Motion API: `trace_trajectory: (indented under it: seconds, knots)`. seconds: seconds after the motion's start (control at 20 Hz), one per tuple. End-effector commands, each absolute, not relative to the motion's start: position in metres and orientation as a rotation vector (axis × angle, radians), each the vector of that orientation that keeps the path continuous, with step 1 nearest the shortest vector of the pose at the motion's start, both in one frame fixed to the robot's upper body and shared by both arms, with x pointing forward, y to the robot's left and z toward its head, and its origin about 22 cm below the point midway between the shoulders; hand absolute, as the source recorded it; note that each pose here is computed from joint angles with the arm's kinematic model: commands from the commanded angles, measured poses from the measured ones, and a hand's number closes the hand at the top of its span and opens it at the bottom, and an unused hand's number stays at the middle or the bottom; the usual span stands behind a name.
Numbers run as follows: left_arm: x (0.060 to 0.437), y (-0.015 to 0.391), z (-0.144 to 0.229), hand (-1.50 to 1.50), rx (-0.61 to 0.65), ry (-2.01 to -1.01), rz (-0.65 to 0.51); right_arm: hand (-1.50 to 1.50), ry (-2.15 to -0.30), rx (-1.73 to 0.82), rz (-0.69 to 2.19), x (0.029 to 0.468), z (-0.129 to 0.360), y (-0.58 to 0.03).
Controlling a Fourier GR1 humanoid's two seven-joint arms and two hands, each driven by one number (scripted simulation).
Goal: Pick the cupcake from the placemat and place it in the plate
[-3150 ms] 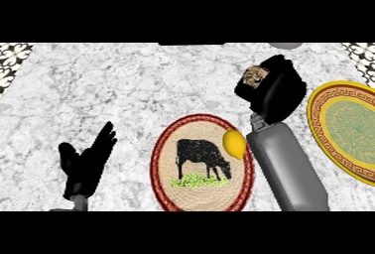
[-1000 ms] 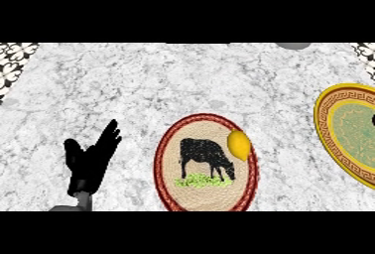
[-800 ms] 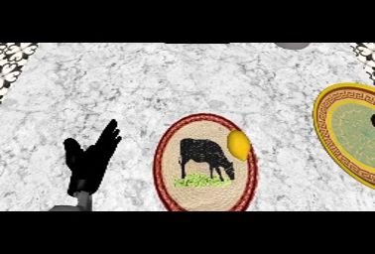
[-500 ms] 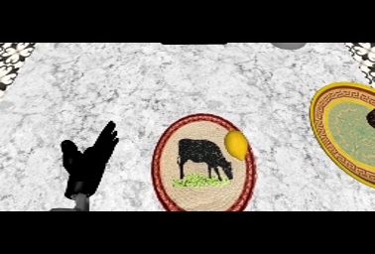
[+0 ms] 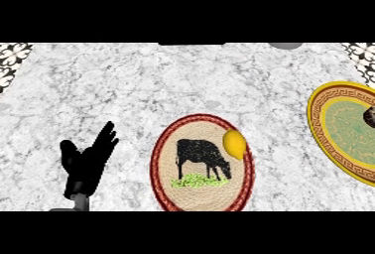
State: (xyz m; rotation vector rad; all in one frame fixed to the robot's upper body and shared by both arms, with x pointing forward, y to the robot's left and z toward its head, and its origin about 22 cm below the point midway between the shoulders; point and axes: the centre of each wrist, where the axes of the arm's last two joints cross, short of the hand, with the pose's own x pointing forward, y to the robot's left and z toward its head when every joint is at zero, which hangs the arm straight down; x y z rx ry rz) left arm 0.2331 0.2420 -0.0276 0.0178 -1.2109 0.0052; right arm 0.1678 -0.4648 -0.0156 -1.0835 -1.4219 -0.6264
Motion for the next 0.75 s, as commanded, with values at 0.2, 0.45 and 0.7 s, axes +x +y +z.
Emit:
trace_trajectory:
  seconds: [0.2,0.45,0.7]
  knots:
    - [0.220,0.250,-0.035,0.00,0.012,-1.187,-0.005,-1.50,-1.359,-1.061,-0.507,0.099,-0.024,-0.428]
    - [0.233,0.248,-0.027,0.00,0.009,-1.179,0.006,-1.50,-1.338,-1.099,-0.509,0.088,-0.028,-0.399]
    - [0.228,0.228,-0.048,0.00,0.028,-1.188,-0.015,-1.50,-1.323,-1.102,-0.476,0.055,-0.030,-0.394]
